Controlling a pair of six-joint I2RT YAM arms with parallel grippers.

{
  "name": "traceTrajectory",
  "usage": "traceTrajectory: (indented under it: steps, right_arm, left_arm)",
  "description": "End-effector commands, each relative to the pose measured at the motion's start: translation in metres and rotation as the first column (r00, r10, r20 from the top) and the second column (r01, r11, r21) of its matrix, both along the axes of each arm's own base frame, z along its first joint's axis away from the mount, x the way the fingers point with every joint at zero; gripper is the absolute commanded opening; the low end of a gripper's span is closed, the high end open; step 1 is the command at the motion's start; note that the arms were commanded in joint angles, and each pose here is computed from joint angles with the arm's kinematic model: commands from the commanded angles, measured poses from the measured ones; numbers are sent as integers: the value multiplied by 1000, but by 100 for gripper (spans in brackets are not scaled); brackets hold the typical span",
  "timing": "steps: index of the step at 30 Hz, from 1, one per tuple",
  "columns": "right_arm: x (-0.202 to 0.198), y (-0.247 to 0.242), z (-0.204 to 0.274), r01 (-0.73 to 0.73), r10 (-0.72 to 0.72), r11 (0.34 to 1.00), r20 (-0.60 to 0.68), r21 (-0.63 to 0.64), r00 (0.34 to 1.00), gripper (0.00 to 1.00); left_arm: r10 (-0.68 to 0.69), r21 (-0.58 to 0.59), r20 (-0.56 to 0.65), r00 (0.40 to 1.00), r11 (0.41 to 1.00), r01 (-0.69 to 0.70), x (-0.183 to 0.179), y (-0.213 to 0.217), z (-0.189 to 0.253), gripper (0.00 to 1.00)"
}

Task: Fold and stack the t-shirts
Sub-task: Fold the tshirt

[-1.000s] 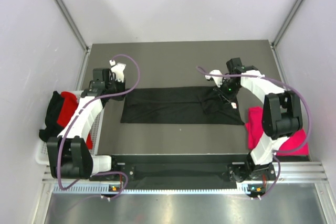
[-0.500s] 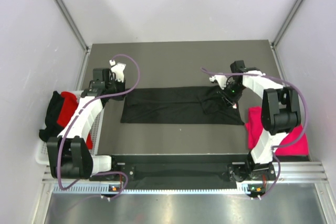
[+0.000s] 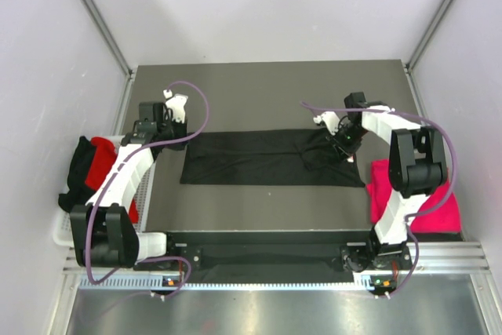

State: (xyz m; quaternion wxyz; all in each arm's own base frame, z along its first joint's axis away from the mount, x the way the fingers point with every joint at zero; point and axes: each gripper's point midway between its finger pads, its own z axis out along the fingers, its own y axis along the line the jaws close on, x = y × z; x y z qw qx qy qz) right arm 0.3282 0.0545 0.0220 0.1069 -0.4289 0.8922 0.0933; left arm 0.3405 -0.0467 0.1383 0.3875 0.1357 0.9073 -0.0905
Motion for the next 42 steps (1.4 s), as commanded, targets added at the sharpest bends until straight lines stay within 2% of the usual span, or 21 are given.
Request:
traceTrajectory:
  steps: [1, 7, 23, 27, 32, 37, 40, 42]
  right_arm:
    - [12, 3, 19, 9, -10, 999, 47, 34, 999, 13]
    - [2, 7, 51, 25, -30, 997, 76, 68, 997, 13]
    - [-27, 16, 61, 23, -23, 996, 0, 90, 1000, 15]
    - [-30, 19, 72, 22, -21, 995, -6, 100, 1000, 21]
    - [-39, 28, 91, 12, -9, 989, -20, 147, 1000, 21]
    - [-25, 23, 103, 25, -35, 991, 77, 128, 996, 25]
    - [-20, 23, 98, 30, -37, 992, 60, 121, 997, 24]
    - [-21, 32, 105, 26, -35, 984, 49, 175, 998, 24]
  left_arm:
    - [-8, 2, 65, 998, 1000, 7, 12, -1, 13, 19]
    - [-14, 2, 72, 997, 1000, 14, 11, -1, 12, 19]
    - [-16, -4, 82, 997, 1000, 17, 10, -2, 16, 19]
    - [-21, -8, 79, 997, 1000, 21, 11, -3, 15, 19]
    - [-23, -8, 79, 997, 1000, 23, 14, -4, 19, 19]
    - [-29, -16, 82, 996, 999, 31, 22, -6, 23, 19]
    - [-29, -22, 58, 998, 999, 31, 29, -7, 22, 20]
    - [-25, -22, 46, 999, 999, 26, 33, -7, 20, 20]
